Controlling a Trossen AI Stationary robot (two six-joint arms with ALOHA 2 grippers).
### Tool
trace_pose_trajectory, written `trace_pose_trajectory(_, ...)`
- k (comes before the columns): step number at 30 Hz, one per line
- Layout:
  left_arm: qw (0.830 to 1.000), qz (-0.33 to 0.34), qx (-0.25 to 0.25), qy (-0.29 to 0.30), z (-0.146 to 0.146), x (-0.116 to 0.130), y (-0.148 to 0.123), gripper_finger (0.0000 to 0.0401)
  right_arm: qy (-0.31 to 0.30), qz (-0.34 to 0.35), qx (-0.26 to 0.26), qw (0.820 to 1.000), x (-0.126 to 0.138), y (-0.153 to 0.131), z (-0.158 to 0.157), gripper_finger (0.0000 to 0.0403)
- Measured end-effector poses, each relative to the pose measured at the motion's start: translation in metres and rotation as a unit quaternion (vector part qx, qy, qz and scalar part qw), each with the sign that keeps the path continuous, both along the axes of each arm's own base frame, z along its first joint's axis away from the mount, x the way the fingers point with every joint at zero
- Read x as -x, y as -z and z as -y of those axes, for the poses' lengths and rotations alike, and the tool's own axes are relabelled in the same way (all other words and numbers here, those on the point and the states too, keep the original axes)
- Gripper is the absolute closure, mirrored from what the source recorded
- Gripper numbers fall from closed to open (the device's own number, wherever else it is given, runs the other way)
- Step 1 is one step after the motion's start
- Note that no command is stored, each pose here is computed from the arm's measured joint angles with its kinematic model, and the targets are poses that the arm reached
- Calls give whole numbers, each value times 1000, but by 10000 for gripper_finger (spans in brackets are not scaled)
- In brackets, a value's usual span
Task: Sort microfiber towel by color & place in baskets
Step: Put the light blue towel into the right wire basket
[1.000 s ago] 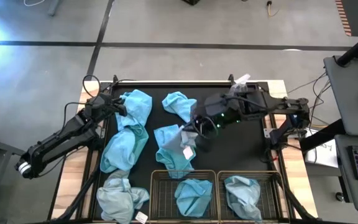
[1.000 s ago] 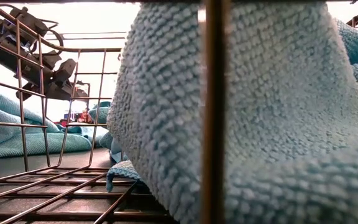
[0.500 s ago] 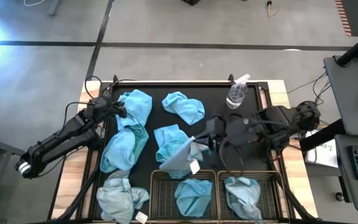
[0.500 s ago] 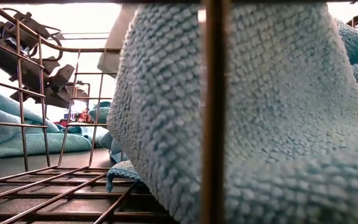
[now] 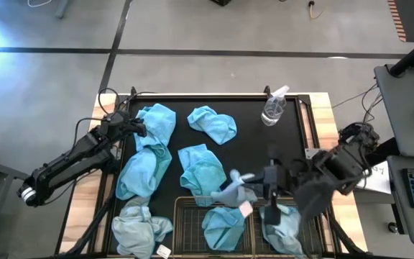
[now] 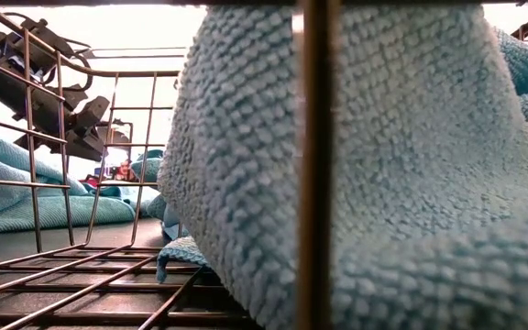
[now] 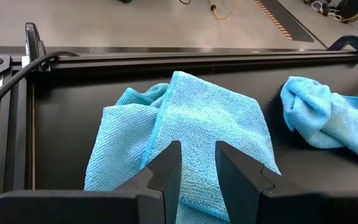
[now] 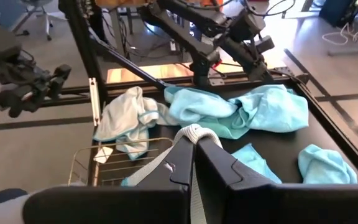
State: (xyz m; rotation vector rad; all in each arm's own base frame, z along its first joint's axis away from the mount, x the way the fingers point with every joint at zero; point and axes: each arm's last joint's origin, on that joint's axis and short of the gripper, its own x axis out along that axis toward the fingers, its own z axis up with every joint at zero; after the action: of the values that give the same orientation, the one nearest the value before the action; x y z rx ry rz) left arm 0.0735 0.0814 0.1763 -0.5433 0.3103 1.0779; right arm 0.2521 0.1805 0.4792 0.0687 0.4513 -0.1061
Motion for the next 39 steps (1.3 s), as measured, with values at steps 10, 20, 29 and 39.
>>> trace_pose_trajectory(10,1000,-11,-7,8,0,0,0,317,11,42,48,998,32,9,-53,394)
trace_pose_trajectory(20,1000,-14,-10,5,0,0,0,317,29,86,77,993,60,24,-98,394)
trace_pose_trajectory(29,1000,-14,-10,4,0,0,0,317,82,149,152,974,80,37,-125,394)
trace_pose_trajectory(39,1000,-5,-19,3,-1,-1,-2,317,79,174,190,963,104,39,-134,394)
